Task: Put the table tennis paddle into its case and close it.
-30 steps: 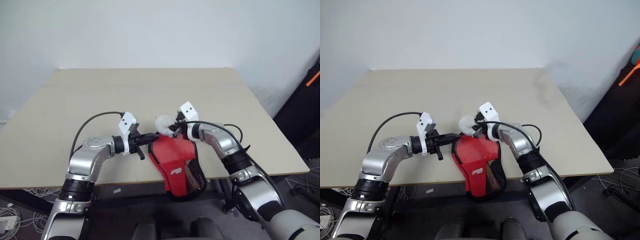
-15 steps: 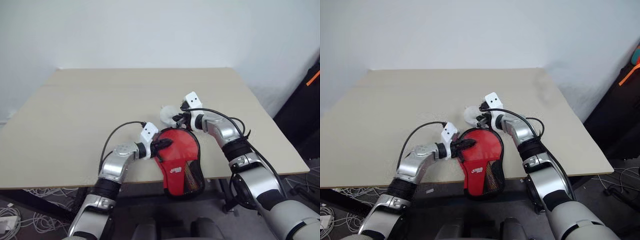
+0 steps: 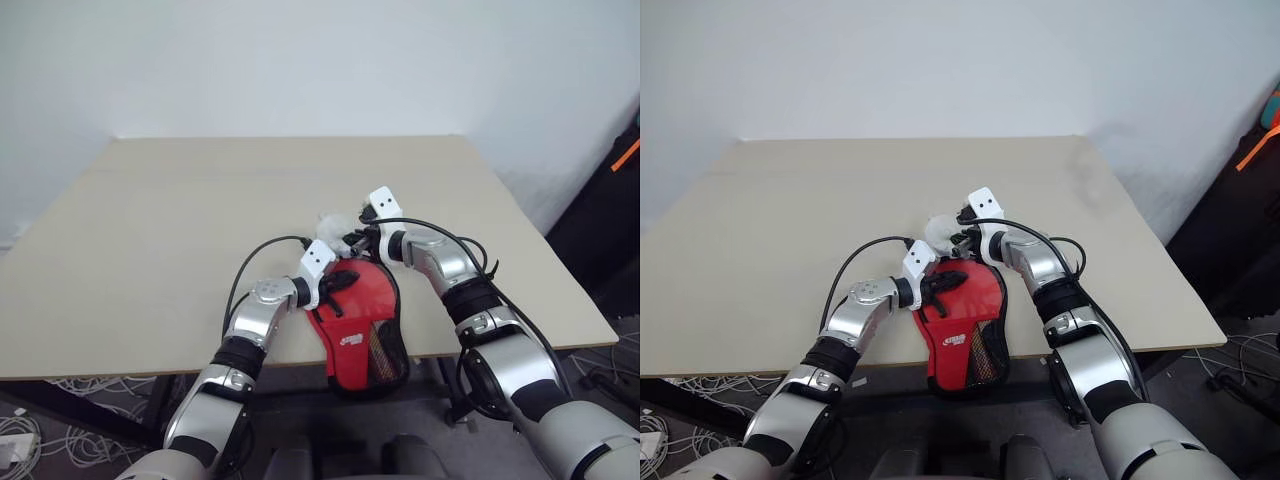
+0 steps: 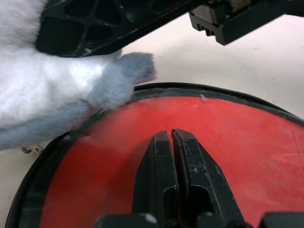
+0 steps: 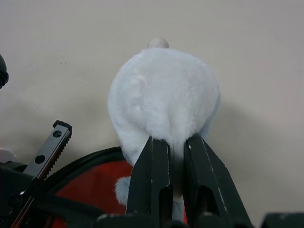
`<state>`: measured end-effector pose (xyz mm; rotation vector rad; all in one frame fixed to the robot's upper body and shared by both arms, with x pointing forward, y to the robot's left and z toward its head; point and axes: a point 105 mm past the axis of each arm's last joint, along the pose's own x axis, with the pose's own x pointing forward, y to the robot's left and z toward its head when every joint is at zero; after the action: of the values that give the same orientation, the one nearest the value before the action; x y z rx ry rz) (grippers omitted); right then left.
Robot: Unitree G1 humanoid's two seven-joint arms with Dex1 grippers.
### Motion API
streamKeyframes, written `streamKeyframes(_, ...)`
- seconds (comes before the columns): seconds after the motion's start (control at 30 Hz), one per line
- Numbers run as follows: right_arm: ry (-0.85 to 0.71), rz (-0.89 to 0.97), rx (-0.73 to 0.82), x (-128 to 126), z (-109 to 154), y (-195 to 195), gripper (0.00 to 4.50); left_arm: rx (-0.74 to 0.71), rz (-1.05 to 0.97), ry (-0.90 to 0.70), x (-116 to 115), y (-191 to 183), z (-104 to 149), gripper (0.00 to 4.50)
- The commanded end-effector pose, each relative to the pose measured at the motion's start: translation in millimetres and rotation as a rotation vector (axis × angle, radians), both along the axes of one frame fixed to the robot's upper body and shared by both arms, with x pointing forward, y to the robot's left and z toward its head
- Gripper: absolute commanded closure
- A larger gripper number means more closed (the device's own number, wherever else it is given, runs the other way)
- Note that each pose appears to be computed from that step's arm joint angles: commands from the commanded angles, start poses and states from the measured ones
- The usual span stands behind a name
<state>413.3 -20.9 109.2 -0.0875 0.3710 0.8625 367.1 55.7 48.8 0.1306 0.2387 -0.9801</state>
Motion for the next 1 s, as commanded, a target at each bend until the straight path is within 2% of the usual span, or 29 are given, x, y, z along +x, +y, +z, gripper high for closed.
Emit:
streamKeyframes(0.03,-0.048,-0.029,0.015,8,16,-6,4.48,0.023,-0.032,-0.003,-2,-3,-1,4.50)
streamKeyframes(0.57,-0.077,-0.166,-0.057,30,20,-56,4.48,0.070,-0.026,0.052,-4,6,-19,4.50)
streamKeyframes(1.0,-0.086,-0.173,-0.176,21,15,-115,4.48,0.071,-0.039,0.059,-6,5,-21,4.50)
